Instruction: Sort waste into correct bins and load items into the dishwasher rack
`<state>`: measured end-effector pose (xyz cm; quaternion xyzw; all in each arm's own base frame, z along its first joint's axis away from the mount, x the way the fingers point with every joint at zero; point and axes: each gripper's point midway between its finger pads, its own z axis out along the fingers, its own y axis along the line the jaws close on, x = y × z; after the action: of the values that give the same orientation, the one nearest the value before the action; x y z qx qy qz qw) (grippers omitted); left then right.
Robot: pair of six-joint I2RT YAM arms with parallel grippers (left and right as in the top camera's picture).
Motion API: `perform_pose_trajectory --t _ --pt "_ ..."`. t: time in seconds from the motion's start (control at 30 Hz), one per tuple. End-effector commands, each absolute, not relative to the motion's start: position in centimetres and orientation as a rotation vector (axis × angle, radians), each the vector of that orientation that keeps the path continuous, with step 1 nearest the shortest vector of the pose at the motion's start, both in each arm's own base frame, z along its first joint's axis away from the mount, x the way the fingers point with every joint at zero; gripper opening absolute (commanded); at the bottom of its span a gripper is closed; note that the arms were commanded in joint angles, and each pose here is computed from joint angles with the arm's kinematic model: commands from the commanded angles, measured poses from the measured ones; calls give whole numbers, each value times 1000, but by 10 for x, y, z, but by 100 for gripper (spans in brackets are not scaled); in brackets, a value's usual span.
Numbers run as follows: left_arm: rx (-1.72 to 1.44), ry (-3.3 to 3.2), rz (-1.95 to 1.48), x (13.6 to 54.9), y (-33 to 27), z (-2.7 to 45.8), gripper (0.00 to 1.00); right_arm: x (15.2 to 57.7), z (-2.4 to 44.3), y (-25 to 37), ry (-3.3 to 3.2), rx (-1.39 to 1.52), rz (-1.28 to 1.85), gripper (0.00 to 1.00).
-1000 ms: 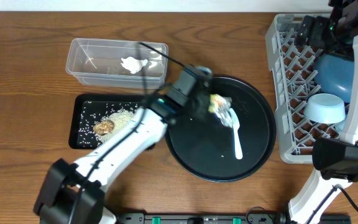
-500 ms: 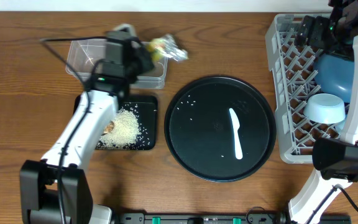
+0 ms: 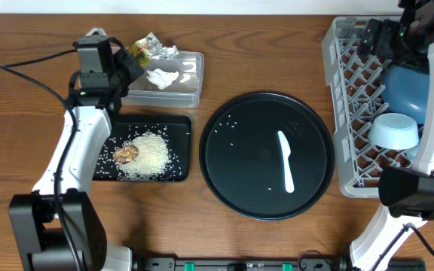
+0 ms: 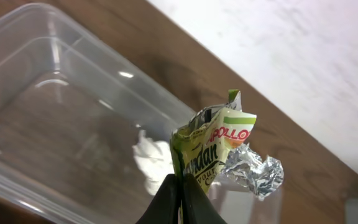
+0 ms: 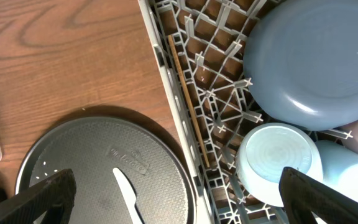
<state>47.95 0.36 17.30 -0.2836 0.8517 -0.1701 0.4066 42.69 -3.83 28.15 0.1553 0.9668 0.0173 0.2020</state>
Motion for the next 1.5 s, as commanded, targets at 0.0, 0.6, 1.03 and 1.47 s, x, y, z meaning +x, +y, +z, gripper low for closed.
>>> perform_pose_trajectory --t 0.0,0.6,1.03,1.47 --pt "-742 2156 -403 485 12 164 6 428 279 -36 2706 442 43 99" --pt "-660 2179 -479 448 -8 209 83 428 279 -36 2706 442 43 99" --pt "-822 2291 -144 327 27 236 98 428 279 -36 2707 441 43 99" --pt "-1006 2302 356 265 89 225 98 428 279 -36 2707 440 43 99"
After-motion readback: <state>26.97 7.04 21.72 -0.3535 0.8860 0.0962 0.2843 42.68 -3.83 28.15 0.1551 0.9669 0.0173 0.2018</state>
